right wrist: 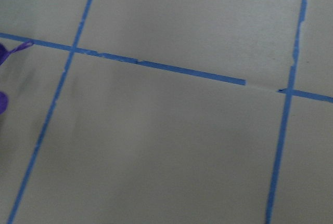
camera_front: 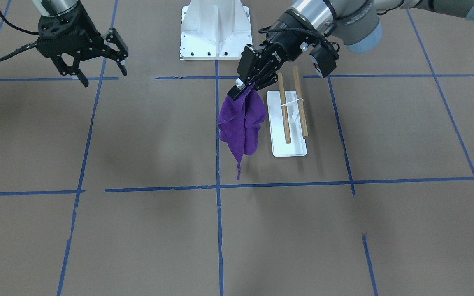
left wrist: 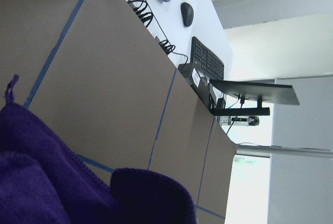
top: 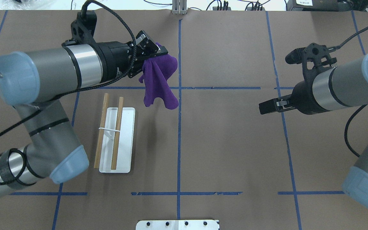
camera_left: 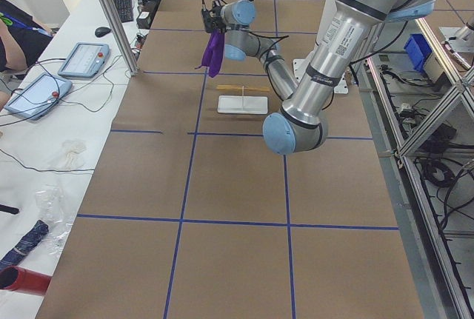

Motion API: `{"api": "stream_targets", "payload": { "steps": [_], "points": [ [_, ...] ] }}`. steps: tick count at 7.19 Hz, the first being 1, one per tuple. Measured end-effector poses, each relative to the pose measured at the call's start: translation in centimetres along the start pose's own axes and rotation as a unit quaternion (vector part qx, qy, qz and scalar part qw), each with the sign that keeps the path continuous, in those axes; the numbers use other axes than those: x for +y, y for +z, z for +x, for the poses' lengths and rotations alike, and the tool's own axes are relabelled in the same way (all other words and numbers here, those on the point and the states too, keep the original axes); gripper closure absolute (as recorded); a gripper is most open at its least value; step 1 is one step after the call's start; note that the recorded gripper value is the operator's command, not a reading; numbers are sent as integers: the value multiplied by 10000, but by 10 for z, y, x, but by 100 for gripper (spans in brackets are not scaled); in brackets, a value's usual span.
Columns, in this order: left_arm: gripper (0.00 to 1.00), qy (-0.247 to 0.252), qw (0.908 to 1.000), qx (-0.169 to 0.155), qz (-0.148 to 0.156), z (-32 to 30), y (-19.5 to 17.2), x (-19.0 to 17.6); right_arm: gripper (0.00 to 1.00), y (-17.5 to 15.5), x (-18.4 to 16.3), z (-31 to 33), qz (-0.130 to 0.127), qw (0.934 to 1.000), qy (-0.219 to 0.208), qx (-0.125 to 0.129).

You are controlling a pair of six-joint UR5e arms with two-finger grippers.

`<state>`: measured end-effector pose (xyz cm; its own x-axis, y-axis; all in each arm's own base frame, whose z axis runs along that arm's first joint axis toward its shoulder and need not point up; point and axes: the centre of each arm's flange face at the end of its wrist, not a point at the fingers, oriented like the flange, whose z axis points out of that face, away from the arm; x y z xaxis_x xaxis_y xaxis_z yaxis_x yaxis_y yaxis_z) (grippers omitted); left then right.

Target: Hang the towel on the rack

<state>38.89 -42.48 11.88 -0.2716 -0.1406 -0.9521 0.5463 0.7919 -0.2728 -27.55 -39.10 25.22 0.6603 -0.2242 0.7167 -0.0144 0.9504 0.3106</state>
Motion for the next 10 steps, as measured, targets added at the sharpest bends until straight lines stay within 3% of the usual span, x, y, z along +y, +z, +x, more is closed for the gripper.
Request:
{"api": "stream_targets", "payload": {
  "steps": [2,3,6,10],
  "points": [
    [100,443,9965,-508,503,14,-22,39,0,1,-21,56,-430,9963,-347,663],
    [100,674,9914,-919,638,15,-36,61,0,1,-30,89,-655,9942,-340,788],
    [100,1270,9662,-2062,885,-22,-76,89,0,7,-51,195,-1151,9900,-334,738],
    [100,1696,9263,-3111,1281,-68,-156,36,0,12,-52,268,-1412,9881,-330,510]
  ]
}}
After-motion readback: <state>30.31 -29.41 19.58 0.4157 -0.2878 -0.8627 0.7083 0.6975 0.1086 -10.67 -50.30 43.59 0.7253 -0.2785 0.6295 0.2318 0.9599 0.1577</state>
